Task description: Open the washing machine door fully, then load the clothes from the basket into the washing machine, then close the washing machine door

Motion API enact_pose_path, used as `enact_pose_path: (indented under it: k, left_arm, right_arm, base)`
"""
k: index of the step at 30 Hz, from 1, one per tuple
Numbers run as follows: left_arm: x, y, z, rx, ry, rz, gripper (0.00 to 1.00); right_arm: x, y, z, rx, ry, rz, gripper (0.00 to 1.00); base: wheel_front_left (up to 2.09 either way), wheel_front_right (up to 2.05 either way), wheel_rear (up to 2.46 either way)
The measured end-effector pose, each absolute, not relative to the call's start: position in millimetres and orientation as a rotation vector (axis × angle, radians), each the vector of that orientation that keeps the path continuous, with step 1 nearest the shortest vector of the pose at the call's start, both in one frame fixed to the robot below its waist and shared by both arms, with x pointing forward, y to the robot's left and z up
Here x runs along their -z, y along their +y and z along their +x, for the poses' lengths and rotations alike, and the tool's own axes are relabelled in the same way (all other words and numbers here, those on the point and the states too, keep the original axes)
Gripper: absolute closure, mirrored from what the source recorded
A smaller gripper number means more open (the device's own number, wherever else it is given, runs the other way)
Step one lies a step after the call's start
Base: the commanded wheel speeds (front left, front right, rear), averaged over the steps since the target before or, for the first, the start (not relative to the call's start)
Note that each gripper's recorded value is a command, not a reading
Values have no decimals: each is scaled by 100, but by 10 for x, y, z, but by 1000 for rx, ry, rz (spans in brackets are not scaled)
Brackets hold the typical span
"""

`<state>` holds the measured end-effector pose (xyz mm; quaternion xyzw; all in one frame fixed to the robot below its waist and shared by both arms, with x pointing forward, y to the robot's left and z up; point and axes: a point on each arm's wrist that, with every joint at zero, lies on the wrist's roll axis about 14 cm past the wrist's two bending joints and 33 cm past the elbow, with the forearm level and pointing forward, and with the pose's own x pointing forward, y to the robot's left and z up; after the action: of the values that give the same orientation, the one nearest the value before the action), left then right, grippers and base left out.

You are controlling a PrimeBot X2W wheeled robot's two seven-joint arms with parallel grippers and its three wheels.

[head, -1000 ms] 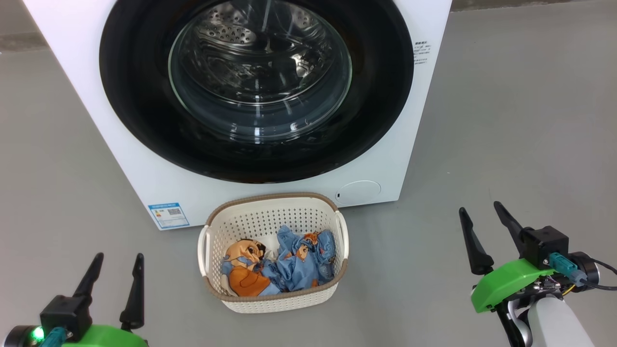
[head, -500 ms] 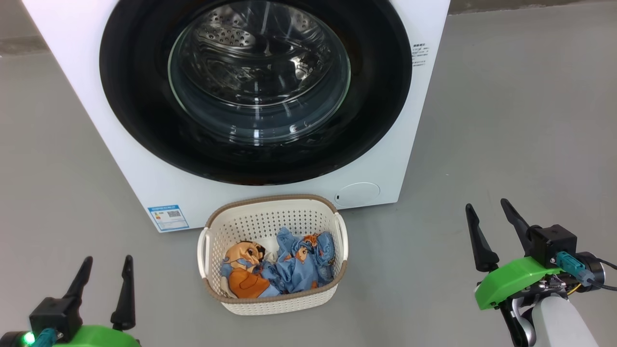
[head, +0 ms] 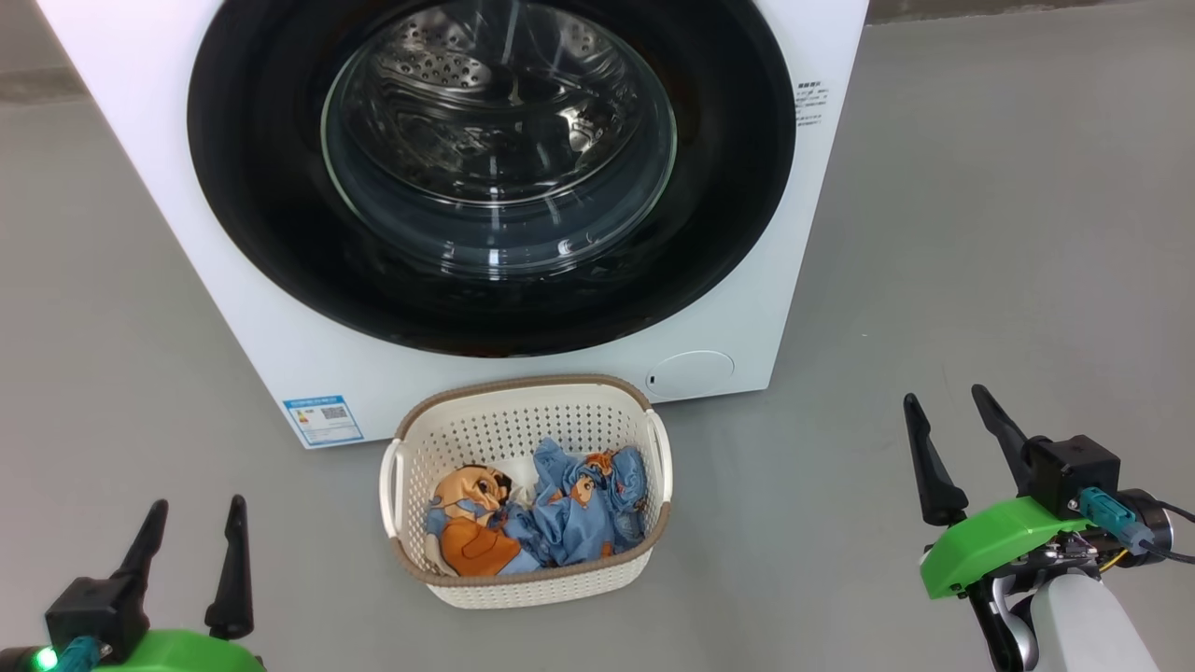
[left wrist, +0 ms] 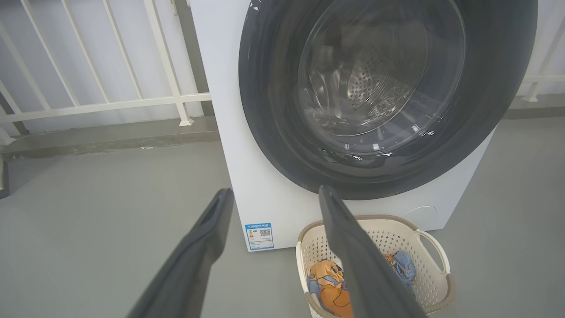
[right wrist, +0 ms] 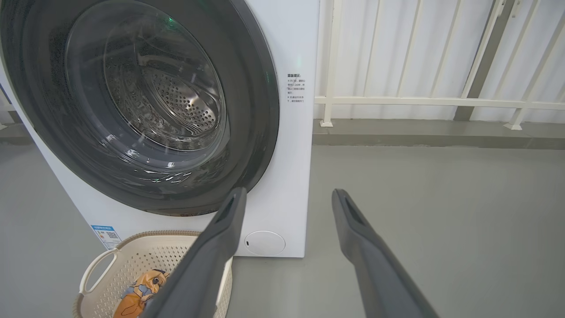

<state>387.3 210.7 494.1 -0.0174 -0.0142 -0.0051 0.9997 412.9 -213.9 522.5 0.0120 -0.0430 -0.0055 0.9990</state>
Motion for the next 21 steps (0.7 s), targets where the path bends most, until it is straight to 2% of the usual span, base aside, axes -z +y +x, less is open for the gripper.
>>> enact_pose_path:
  k: [11,21]
  left_arm:
    - [-4903,2092,3897,20,-16,-26,0]
    - [-4912,2096,3933,25,-18,-20,0]
  right_arm:
    - [-5197,-2129,4156,10,-80,26,0]
    - [-5187,-2100,4179,5,-79,30,0]
  base:
    - [19,19,-39]
    - [96,96,-193]
